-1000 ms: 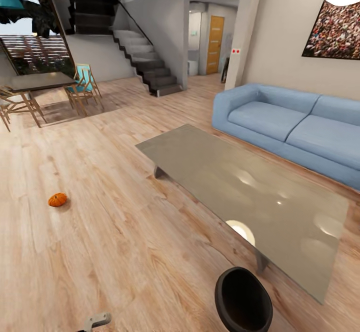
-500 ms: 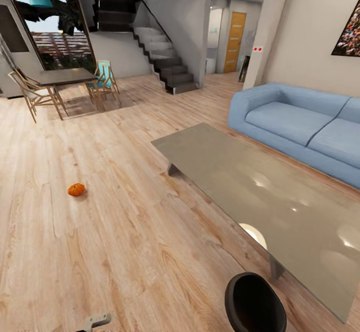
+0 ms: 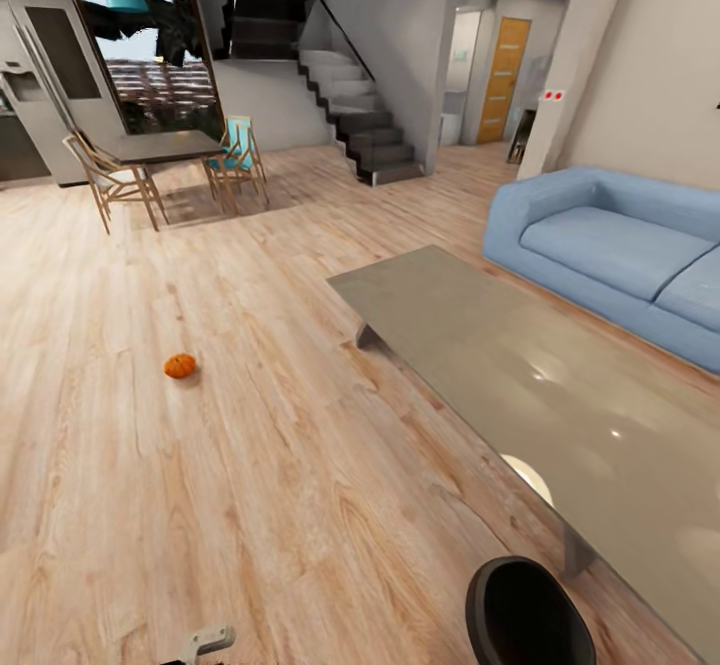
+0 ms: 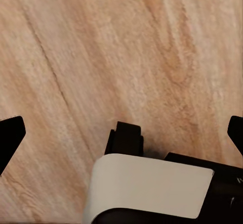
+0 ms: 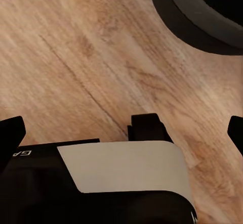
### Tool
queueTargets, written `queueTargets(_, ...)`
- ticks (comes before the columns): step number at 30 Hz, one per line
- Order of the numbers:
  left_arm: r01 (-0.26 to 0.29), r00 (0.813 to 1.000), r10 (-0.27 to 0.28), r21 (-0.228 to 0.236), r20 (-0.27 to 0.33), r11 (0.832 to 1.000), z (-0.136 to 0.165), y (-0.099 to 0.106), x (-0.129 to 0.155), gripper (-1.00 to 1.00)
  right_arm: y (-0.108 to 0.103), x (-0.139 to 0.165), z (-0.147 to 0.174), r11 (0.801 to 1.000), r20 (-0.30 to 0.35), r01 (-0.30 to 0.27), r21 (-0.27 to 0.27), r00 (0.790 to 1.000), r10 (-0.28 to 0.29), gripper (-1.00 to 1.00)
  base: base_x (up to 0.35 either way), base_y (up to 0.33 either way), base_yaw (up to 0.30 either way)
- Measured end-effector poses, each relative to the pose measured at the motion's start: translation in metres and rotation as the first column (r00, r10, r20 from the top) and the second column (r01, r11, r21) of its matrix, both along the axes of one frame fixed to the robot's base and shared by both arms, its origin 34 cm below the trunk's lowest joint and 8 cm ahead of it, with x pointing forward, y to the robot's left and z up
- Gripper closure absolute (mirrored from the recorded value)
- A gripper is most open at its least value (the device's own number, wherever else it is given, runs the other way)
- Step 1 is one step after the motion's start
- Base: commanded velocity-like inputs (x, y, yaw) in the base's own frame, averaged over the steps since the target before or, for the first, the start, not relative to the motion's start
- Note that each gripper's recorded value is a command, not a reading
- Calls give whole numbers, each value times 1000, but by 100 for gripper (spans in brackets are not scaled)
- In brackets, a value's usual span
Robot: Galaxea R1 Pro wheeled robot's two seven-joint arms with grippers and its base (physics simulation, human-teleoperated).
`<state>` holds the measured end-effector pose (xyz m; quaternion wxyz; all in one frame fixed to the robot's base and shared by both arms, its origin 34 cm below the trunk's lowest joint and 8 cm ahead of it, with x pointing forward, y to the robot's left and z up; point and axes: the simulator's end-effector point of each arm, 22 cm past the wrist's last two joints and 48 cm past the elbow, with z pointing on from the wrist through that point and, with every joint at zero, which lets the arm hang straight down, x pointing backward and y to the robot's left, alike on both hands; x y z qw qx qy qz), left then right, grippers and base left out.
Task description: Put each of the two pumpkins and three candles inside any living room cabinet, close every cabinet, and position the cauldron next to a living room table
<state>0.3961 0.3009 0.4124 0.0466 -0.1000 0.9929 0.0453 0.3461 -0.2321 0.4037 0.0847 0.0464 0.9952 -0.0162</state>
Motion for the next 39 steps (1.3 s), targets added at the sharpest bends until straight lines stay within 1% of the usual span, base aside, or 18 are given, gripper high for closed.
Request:
queueTargets(4, 1, 1000, -1, -7, -6, 1000, -1, -5, -3, -100, 0, -2, -1, 1000, -5, 0, 0, 1000, 0, -100, 0, 0, 168)
queueTargets(8, 2, 1000, -2, -13, -8, 1000, -2, -10, -5, -100, -1, -1, -1, 1000, -5, 1, 0, 1000, -1, -100, 0, 0, 32)
queueTargets(18, 6, 1000, -6, -32, 3, 999, 0, -25, -3, -100, 0, 4, 2, 1000, 7, 0, 0, 1000, 0, -100, 0, 0, 87)
queueTargets(39, 7, 1000, -7, -34, 25, 999, 6, -26, 5, -100, 0, 12, 7, 1000, 30, -1, 1, 1000, 1, -100, 0, 0, 227)
